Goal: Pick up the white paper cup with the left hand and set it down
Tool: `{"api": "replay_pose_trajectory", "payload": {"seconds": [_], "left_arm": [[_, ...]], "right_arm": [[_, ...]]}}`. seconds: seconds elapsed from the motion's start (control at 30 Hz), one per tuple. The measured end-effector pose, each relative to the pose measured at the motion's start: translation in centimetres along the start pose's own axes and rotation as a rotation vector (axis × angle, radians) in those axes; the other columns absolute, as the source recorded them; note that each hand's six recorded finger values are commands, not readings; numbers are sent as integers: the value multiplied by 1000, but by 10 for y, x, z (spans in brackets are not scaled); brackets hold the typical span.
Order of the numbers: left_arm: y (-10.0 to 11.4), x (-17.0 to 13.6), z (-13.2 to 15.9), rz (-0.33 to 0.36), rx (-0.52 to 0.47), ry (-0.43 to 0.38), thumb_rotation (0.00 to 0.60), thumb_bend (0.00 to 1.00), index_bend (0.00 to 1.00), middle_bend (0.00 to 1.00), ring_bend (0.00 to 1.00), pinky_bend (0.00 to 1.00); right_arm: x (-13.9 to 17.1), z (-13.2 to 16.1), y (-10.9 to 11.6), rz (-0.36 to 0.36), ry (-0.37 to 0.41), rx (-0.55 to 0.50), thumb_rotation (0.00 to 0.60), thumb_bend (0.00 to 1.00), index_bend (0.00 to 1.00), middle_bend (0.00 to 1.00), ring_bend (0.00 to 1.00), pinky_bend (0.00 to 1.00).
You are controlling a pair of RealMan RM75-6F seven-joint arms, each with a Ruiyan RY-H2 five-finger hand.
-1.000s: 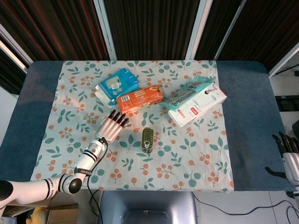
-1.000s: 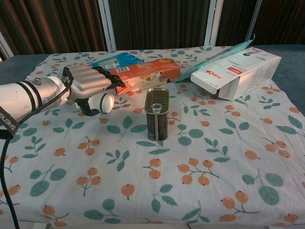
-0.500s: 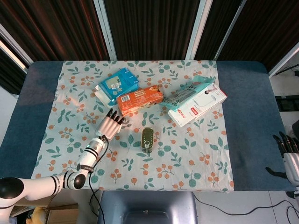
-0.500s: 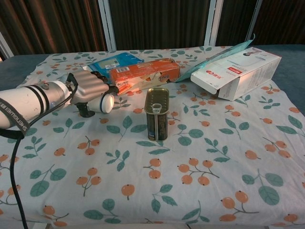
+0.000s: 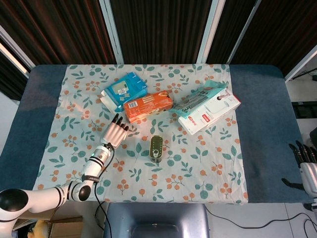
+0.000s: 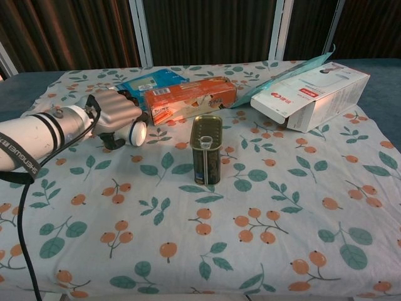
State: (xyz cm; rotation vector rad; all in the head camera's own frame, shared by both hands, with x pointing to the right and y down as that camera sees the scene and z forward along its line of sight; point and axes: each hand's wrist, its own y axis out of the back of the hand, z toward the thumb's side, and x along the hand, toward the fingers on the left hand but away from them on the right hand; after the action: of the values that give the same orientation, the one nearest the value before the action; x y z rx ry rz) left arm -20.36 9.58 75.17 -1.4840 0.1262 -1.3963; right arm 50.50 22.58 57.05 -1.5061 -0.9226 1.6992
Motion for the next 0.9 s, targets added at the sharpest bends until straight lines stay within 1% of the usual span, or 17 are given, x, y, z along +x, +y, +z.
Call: {"api": "replay_pose_trajectory", "payload": {"seconds": [0.13,0.23,0.33,0.37,0.43,0.47,0.53,0.57,0.67,0.77,0.9], "left_arm": [[6,-5,-1,23,-74,-4,600,552,425,427,105,0],[13,-11,-4,53,-190,-3,600,548,431,425,111,0],[17,-19,-11,92,-355,6,600,540,446,408,102,0],[18,-22,-15,109,-433,10,600,537,449,404,98,0],[18,-27,-20,133,-560,17,600,536,449,401,93,0],[16,-31,-24,149,-647,20,600,536,449,401,90,0],[12,-36,-29,168,-780,24,600,535,449,401,83,0],[9,-40,-32,178,-868,24,600,535,448,401,74,0],[-3,-47,-36,192,-1071,20,600,537,445,401,33,0],[-17,-53,-40,199,-1235,12,600,538,443,400,20,0],[-36,-57,-43,198,-1390,5,600,538,433,393,11,0]], "right_arm": [[0,0,1,0,-1,0,600,192,0,0,0,0],[0,0,1,2,0,1,600,192,0,0,0,0],[-1,0,2,7,1,6,600,192,0,0,0,0],[-1,0,2,6,0,7,600,193,0,0,0,0],[-1,0,2,6,-1,10,600,192,0,0,0,0],[-2,0,2,6,-2,11,600,192,0,0,0,0],[-2,1,2,8,-1,13,600,192,0,0,0,0],[-1,1,2,9,1,14,600,193,0,0,0,0],[-1,4,1,11,6,16,600,192,0,0,0,0],[0,4,0,12,6,23,600,192,0,0,0,0],[3,1,1,11,-5,21,600,192,0,0,0,0]]}}
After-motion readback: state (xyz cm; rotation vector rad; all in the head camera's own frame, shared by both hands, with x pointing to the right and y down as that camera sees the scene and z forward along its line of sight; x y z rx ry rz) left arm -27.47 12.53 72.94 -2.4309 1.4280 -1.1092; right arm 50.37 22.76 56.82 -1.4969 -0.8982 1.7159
